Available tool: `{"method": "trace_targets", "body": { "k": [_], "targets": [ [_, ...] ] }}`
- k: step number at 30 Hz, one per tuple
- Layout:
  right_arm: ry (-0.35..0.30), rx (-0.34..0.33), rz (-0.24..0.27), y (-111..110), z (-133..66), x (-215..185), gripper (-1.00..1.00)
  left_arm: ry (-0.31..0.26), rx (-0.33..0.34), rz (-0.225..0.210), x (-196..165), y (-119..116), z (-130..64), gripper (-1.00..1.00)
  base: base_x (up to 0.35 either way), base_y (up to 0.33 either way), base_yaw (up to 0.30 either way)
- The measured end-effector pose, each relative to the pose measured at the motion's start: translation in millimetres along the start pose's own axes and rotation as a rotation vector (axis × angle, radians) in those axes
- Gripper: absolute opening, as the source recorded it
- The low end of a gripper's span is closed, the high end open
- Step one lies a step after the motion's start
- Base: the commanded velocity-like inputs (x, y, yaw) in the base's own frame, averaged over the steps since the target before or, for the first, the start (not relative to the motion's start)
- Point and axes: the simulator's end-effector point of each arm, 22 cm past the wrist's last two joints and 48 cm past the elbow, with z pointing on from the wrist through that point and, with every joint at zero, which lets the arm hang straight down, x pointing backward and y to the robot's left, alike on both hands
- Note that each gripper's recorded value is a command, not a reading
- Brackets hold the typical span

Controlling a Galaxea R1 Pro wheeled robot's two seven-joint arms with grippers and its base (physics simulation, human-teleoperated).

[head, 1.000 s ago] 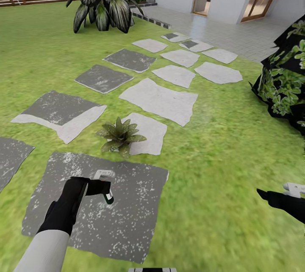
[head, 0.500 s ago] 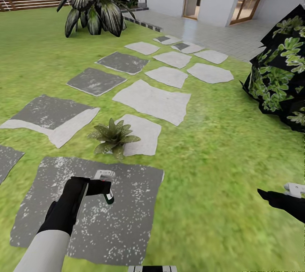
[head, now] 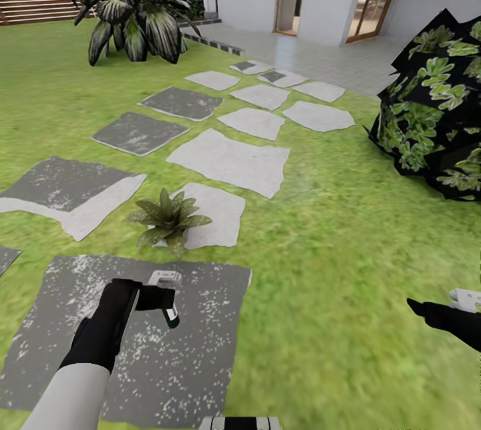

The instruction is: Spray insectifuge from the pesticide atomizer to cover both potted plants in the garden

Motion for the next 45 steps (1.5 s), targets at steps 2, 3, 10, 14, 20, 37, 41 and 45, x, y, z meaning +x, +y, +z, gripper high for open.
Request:
{"method": "trace_targets", "body": {
  "k": [2,3,10,14,20,37,41,45],
  "targets": [
    [-0.003,-0.001,0.0,0.2,2.0,2.2,1.0,-0.003,-0.001,0.0,0.8,0.8,2.4,-1.0,0.0,0.0,-0.121],
    [-0.004,0.0,0.001,0.0,3.0,3.2,1.0,-0.004,-0.001,0.0,1.3,1.3,3.6,-1.0,0.0,0.0,-0.121],
    [-0.016,-0.001,0.003,-0.1,10.0,10.2,1.0,-0.012,-0.001,0.003,5.9,3.6,13.3,-1.0,0.0,0.0,-0.109],
    [-0.02,-0.003,0.003,0.7,15.0,15.5,1.0,-0.016,-0.002,0.003,8.5,5.2,19.1,-1.0,0.0,0.0,-0.037],
    [-0.024,-0.003,0.005,1.0,22.5,24.6,1.0,-0.022,-0.001,0.006,13.1,6.0,28.8,-1.0,0.0,0.0,-0.049],
    [-0.045,-0.004,0.013,-0.3,40.2,46.5,1.0,-0.042,-0.002,0.011,25.2,10.5,52.7,-1.0,0.0,0.0,-0.203],
    [-0.049,-0.004,0.014,-0.3,44.4,52.0,1.0,-0.047,-0.002,0.012,28.4,11.6,58.4,-1.0,0.0,0.0,-0.214],
    [-0.055,-0.005,0.015,-0.3,44.1,51.8,1.0,-0.053,-0.003,0.013,27.5,11.6,57.9,-1.0,0.0,0.0,-0.205]
  ]
}}
